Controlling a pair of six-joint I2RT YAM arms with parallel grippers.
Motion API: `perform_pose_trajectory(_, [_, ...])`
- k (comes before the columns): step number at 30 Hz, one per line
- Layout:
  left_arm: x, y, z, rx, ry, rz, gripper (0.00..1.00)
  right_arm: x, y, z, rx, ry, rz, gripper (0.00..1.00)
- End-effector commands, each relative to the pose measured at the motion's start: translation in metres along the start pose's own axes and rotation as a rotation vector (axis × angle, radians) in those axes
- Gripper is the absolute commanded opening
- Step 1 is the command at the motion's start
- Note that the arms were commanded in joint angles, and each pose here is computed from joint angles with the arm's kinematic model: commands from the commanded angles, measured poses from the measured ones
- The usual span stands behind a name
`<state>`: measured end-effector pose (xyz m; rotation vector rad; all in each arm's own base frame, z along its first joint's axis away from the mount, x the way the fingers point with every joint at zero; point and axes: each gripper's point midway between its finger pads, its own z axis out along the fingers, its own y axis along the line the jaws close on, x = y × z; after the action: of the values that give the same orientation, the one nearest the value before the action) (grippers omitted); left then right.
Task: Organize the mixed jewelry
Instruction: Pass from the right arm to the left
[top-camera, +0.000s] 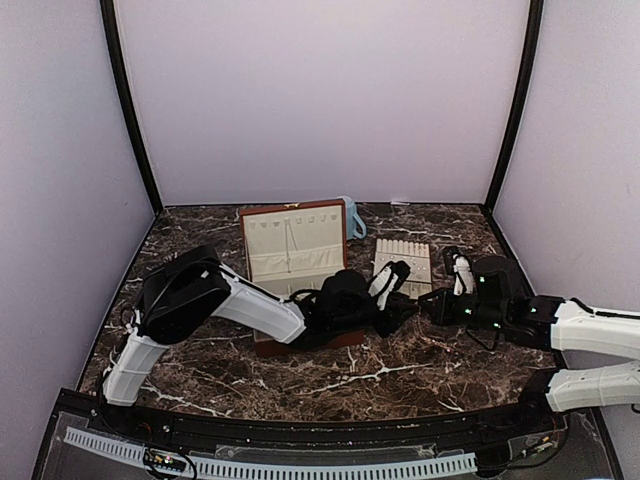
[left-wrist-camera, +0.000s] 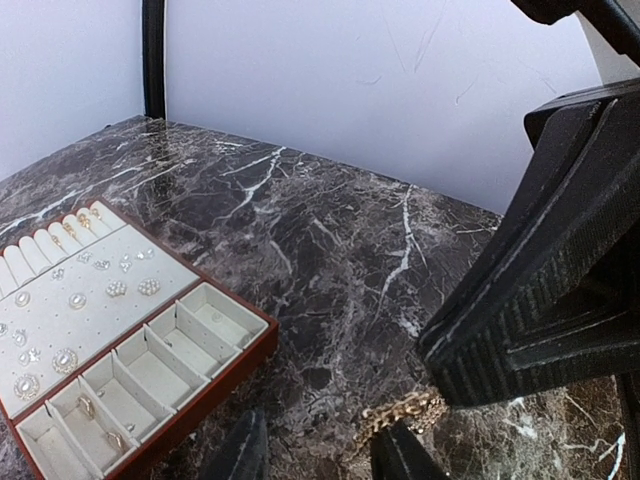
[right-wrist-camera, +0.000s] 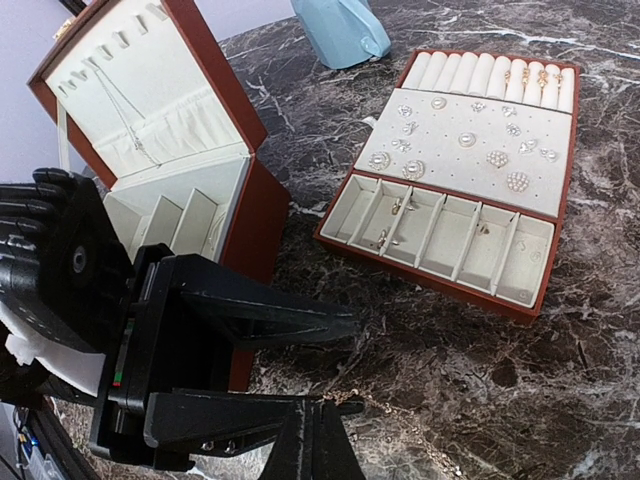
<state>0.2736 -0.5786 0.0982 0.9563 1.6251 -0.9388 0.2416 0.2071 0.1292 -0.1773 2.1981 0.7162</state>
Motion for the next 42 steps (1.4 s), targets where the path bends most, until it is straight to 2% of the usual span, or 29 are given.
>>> perform_pose_trajectory(1, [-0.007,-0.007,0.003,0.019,-0.015,-0.003,0.35,-0.004,0.002,-0.001,-0.017,-0.028,0.004,0.0])
perform_pose_trajectory(17, [0.001,-0.015,0.0,0.024,0.002,0.011,0.32,-0.006,-0.001,-0.002,0.002,-0.036,0.011,0.0])
perform_pose_trajectory(32, [0.0,-0.014,-0.008,-0.013,-0.008,0.025,0.42,-0.006,-0.003,-0.003,0.012,-0.041,0.017,0.0])
perform_pose_trajectory(42, [-0.003,-0.01,-0.006,-0.037,-0.007,0.023,0.36,-0.005,-0.002,-0.002,0.004,-0.037,0.019,0.0])
